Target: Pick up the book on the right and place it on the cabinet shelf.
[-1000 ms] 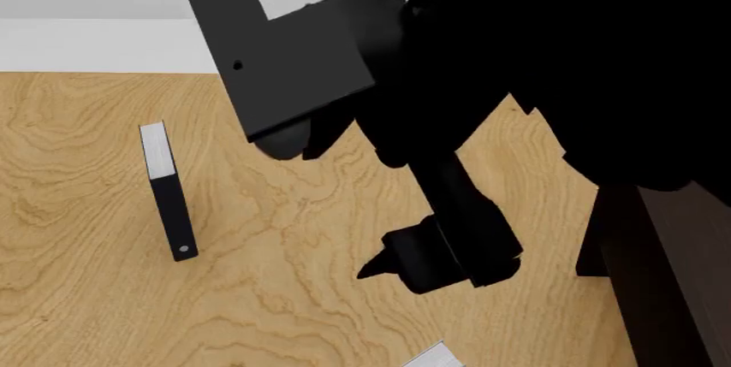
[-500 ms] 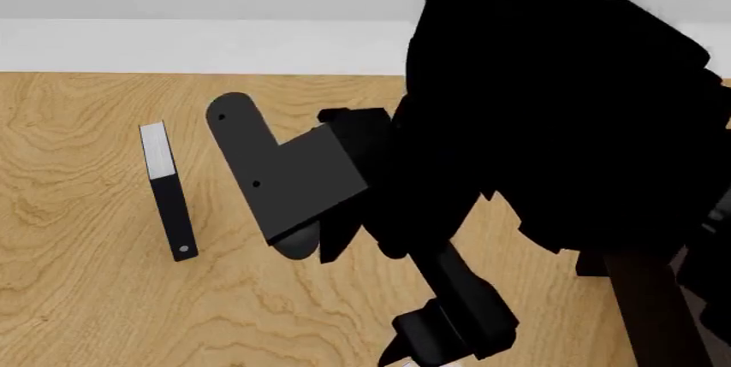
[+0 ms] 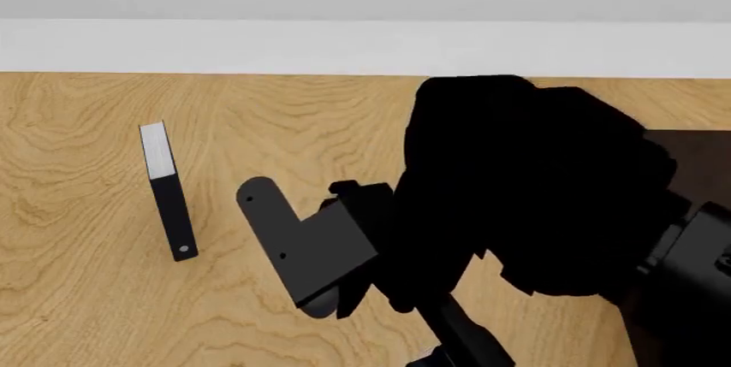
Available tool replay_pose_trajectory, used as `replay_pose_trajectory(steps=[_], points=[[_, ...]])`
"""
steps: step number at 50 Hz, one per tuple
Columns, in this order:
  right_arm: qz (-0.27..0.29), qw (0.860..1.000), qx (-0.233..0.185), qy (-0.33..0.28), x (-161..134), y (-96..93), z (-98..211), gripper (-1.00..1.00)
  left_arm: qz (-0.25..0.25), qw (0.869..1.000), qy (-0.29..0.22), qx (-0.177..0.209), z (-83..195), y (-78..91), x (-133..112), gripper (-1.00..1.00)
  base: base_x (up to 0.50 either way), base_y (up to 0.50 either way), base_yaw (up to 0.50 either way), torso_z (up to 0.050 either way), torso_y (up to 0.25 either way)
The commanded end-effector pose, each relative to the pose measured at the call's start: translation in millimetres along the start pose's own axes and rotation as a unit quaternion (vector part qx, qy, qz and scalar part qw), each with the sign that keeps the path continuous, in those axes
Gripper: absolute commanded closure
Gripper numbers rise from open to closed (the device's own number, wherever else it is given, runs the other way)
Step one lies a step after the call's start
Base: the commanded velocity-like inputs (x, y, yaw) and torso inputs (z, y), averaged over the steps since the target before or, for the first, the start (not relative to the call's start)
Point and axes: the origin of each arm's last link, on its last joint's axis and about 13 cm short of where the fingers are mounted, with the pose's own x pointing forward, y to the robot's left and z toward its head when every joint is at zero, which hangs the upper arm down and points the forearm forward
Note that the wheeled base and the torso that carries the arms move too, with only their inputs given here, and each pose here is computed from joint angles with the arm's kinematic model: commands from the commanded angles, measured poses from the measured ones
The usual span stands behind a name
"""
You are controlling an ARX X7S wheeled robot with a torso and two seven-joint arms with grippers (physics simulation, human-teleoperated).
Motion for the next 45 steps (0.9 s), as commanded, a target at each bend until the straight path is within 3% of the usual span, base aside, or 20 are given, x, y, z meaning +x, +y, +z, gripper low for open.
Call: replay_pose_trajectory(steps=[1,21,45], points=[[0.012,1.0,-0.012,0.003,20.6,-12.0,-8.1,-1.0,0.002,1.0,0.006,0.005,-3.2,0.1,-1.1,-1.0,0.0,0.0,0.0,0.0,0.0],[0.015,0.999,-0.048,0.003,42.6,-39.6,-2.9,-1.0,0.006,1.0,0.017,0.006,-8.0,5.1,-6.1,-1.0,0.0,0.0,0.0,0.0,0.0],[0.039,0.997,-0.063,-0.02,74.4,-40.0,5.2,-1.0,0.016,1.0,0.019,0.001,-8.9,12.0,-10.8,-1.0,0.0,0.0,0.0,0.0,0.0]])
